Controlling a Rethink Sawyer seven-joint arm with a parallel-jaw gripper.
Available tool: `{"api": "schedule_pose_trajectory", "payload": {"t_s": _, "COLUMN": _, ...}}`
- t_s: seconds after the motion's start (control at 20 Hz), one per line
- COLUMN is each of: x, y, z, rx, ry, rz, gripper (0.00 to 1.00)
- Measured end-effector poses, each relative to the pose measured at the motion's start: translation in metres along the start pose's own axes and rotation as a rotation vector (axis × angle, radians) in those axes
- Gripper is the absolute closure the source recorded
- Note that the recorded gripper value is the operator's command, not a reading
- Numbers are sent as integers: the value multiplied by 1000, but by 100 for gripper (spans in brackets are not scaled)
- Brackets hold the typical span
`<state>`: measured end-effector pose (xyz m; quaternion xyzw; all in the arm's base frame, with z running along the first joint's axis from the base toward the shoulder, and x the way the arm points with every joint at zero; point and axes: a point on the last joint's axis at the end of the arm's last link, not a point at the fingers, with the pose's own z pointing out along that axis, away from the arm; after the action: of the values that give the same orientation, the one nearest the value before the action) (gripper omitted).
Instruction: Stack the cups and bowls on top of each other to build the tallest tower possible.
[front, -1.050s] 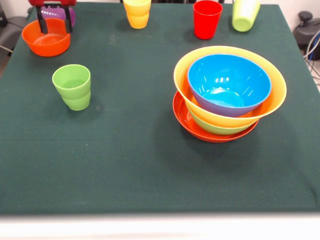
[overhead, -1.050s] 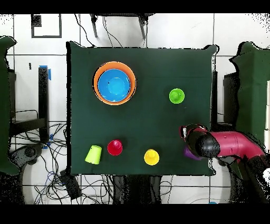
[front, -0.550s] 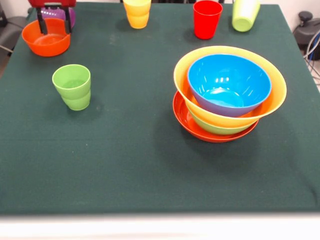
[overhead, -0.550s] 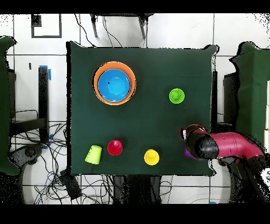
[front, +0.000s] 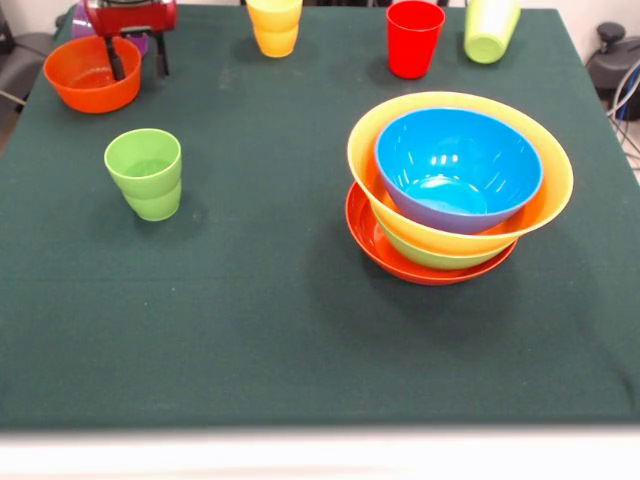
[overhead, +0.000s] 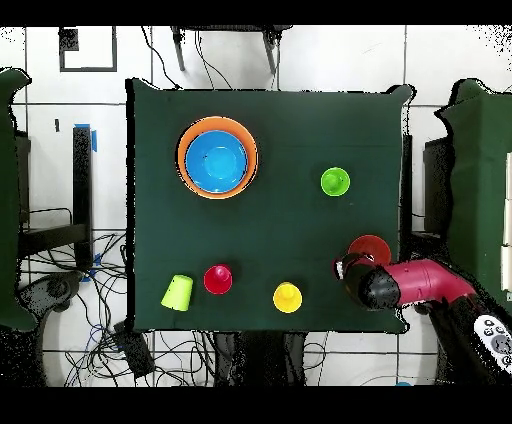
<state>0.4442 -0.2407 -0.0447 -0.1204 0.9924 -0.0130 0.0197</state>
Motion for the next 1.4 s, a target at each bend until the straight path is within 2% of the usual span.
{"api": "schedule_pose_trajectory", "payload": {"t_s": 0.2, "x": 18, "y": 5, "z": 12, "rx": -4, "ry": 28, "rz": -23, "gripper": 0}}
{"api": "schedule_pose_trajectory", "payload": {"t_s": 0.25, "x": 20, "y": 2, "z": 13, "rx": 15, "ry": 23, "rz": -46, "gripper": 100}}
{"api": "schedule_pose_trajectory", "payload": {"t_s": 0.55, "x": 20, "y": 1, "z": 12, "rx": 45, "ry": 27, "rz": -90, "gripper": 100}}
{"api": "schedule_pose_trajectory", "payload": {"t_s": 0.8, "x": 23, "y": 5, "z": 11, "rx": 76, "ry": 51, "rz": -146, "gripper": 100}}
{"api": "schedule_pose_trajectory", "payload": {"t_s": 1.0, "x": 12, "y": 11, "z": -2, "rx": 90, "ry": 51, "rz": -163, "gripper": 100}}
{"api": "schedule_pose_trajectory", "payload": {"t_s": 1.15, "x": -3, "y": 25, "z": -21, "rx": 89, "ry": 49, "rz": -161, "gripper": 100}}
{"api": "schedule_pose_trajectory", "payload": {"t_s": 1.3, "x": -30, "y": 53, "z": -49, "rx": 96, "ry": 48, "rz": -181, "gripper": 100}}
{"api": "schedule_pose_trajectory", "payload": {"t_s": 1.4, "x": -54, "y": 78, "z": -68, "rx": 111, "ry": 43, "rz": -216, "gripper": 100}}
